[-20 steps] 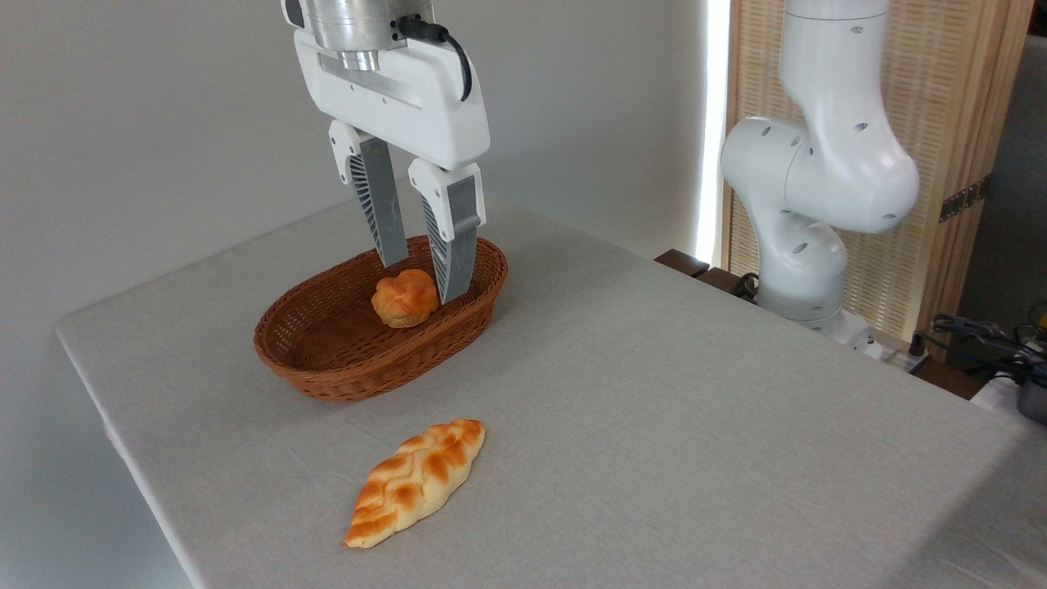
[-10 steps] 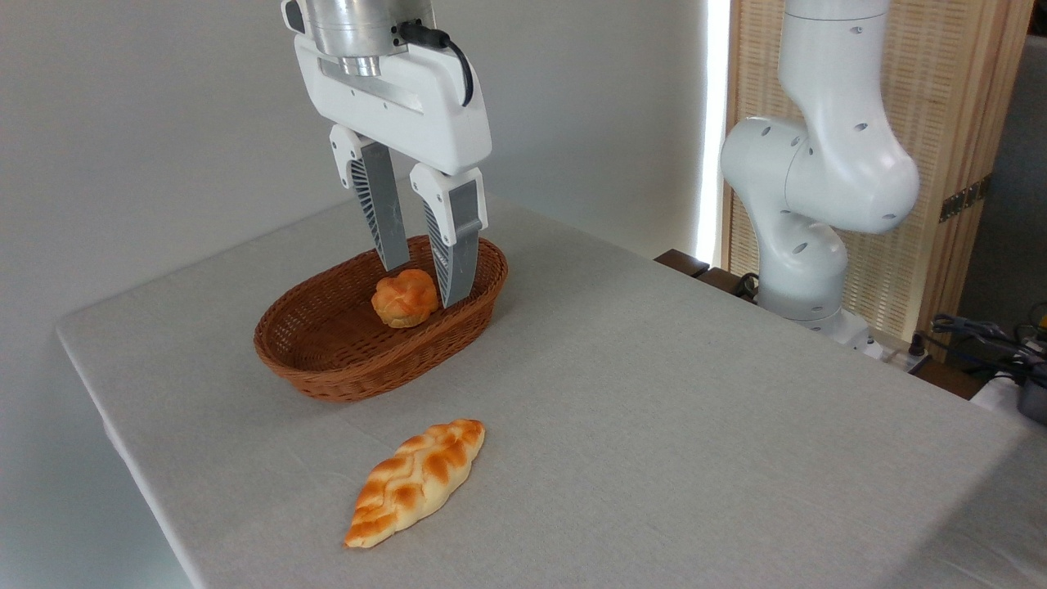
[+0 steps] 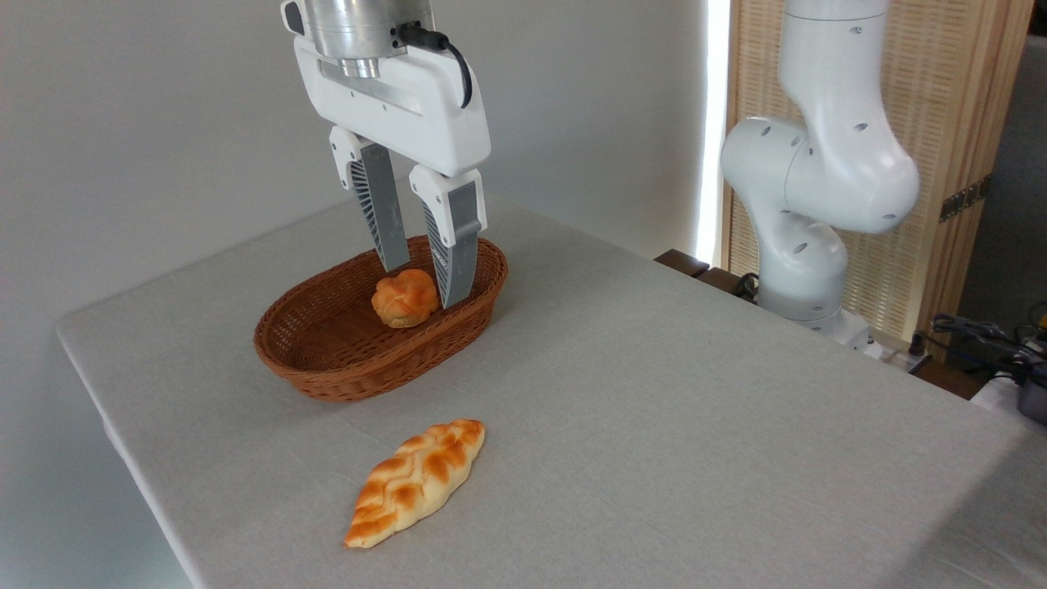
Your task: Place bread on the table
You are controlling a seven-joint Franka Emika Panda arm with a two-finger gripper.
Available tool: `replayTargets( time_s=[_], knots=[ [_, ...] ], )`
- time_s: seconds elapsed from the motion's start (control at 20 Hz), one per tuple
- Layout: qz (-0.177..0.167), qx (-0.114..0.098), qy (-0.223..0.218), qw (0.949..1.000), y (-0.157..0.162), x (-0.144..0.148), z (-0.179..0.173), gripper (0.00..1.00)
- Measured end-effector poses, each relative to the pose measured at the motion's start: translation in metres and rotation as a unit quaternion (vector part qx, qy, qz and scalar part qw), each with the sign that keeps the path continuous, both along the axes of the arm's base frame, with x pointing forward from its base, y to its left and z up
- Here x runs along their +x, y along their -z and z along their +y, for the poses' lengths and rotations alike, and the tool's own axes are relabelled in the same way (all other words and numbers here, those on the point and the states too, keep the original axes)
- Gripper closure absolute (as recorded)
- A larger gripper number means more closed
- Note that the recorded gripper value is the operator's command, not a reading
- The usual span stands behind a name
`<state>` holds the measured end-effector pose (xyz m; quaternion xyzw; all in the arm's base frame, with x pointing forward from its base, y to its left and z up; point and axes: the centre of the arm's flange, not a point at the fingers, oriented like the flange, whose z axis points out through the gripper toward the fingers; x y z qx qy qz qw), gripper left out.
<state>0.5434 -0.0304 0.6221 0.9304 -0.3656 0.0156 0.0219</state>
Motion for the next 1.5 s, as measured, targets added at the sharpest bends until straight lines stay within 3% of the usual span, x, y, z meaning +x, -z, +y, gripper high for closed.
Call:
replayTargets(
  time_s=[0.25,0.4,0.5,0.65,0.8,0.95,1.05,1.5],
  knots=[
    [0.001,-0.003,0.044,0.9990,0.007,-0.004,-0.050,0.00],
    [-0.020,-0.038,0.079,0.9959,0.008,-0.008,-0.101,0.00],
    [-0.027,-0.045,0.100,0.9936,0.008,-0.017,-0.126,0.00],
    [-0.041,-0.050,0.147,0.9870,0.020,-0.044,-0.177,0.00],
    [-0.039,-0.049,0.205,0.9767,0.067,-0.082,-0.235,0.00],
    [-0.019,-0.039,0.248,0.9677,0.114,-0.102,-0.244,0.00],
    [-0.025,-0.038,0.264,0.9633,0.138,-0.104,-0.241,0.00],
    [-0.040,-0.037,0.293,0.9547,0.180,-0.115,-0.261,0.00]
  ],
)
